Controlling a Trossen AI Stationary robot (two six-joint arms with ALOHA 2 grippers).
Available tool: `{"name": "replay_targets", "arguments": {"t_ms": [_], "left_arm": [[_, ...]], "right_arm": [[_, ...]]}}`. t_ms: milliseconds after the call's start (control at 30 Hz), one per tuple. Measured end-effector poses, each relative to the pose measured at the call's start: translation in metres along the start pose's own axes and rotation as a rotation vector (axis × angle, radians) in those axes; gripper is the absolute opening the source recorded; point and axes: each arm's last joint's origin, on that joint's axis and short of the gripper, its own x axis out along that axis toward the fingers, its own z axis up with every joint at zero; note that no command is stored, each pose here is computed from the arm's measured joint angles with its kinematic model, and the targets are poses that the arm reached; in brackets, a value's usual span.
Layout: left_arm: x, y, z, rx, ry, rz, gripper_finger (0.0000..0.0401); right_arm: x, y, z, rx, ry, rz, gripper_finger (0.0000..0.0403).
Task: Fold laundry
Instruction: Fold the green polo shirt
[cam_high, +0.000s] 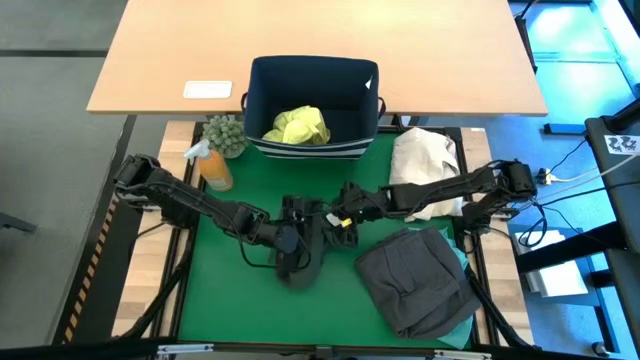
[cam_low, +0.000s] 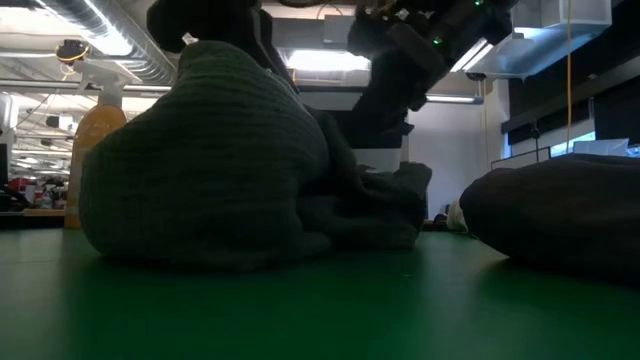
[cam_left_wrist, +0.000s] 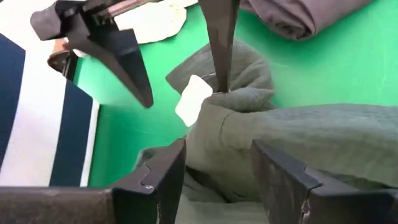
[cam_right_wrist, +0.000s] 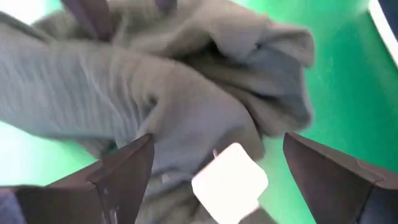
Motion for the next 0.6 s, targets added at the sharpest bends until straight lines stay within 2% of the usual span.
{"name": "replay_targets", "arguments": {"t_ms": [100, 267, 433, 600], "left_arm": [[0.000, 0.001, 0.000, 0.015, 0.002, 0.002, 0.0176], [0.003, 0.006, 0.002, 0.108, -0.017, 0.004, 0.0176], [0.012, 0.021, 0.004, 0.083, -0.050, -0.045, 0.0176], [0.019, 0.035, 0.002, 0.060, -0.045, -0.065, 0.0176]], "right_arm": [[-0.006, 0.001, -0.003, -0.009, 0.041, -0.028, 0.0356], [-0.011, 0.000, -0.006, 0.013, 0.069, -0.044, 0.0356], [-0.011, 0.005, -0.016, 0.062, 0.170, -0.035, 0.0356], [-0.014, 0.020, -0.022, 0.022, 0.205, -0.056, 0.0356]]}}
